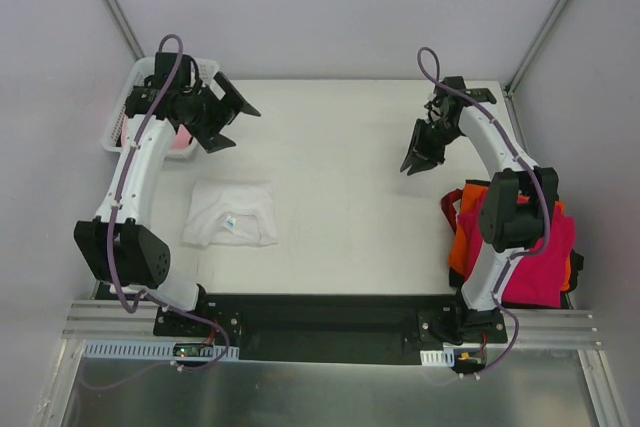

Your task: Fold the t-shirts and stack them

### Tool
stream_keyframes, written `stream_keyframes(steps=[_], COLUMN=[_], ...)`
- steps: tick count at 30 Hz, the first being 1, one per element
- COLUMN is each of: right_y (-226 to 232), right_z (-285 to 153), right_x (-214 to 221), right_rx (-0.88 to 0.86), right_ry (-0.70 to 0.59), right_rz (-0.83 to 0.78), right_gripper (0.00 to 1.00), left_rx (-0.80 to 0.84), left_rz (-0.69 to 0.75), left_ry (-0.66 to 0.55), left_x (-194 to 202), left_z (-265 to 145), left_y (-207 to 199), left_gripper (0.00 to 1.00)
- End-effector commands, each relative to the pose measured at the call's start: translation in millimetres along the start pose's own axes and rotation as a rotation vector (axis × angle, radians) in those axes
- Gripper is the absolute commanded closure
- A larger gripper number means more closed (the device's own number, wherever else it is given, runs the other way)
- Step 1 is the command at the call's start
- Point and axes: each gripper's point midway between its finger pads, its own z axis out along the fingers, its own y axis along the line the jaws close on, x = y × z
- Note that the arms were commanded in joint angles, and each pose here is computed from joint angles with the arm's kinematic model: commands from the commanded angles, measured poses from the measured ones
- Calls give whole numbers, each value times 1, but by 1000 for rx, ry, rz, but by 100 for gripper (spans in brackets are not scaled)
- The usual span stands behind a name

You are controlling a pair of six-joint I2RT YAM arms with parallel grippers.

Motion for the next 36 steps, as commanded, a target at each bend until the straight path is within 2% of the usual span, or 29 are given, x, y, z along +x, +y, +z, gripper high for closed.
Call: stream_keyframes(steps=[1,7,8,9,11,14,16,17,18,20,22,25,27,29,30,31,33,36], right_y=[17,8,-1,1,-12,-12,-6,-11,-12,-10,-6,-18,-7,-12,-5,-4,3,24], right_z=[-37,-68,-74,-86,-107,-141,-159,-173,-184,-214,-224,-211,-185,-175,-172,-175,-192,-208], right_x=[0,4,3,2,1,-4,-5,-9,-10,-11,-15,-16,-20,-14,-22,-18,-24,-34], right_rx=[-52,167,241,264,431,563,600,671,709,784,783,799,715,745,753,778,834,889], right_ry=[-101,-194,-226,-255,-315,-444,-532,-596,-644,-790,-882,-895,-808,-725,-718,-702,-768,-899], right_rz=[-19,-217,-225,-262,-312,-365,-384,-369,-361,-342,-313,-250,-266,-238,-217,-231,-255,-408], right_gripper=[70,45,22,4,4,4,4,4,4,4,4,4,4,4,4,4,4,4], left_rx=[130,147,148,146,141,89,-11,-54,-152,-280,-452,-582,-620,-662,-665,-664,-731,-775], left_rz=[72,89,93,96,118,163,179,198,201,192,174,176,177,188,205,235,289,332], left_ry=[-94,-37,-36,-39,-53,-79,-143,-171,-250,-295,-362,-421,-448,-488,-503,-525,-593,-671], left_x=[-5,13,14,13,11,5,-7,-11,-25,-31,-40,-45,-48,-53,-56,-60,-70,-76], left_z=[-35,-31,-32,-32,-36,-47,-59,-64,-71,-84,-97,-107,-111,-119,-122,-126,-139,-147], left_y=[-11,5,6,6,5,5,14,20,34,53,83,109,116,121,119,112,109,96], left_gripper=[1,1,1,1,1,1,1,1,1,1,1,1,1,1,7,10,13,12])
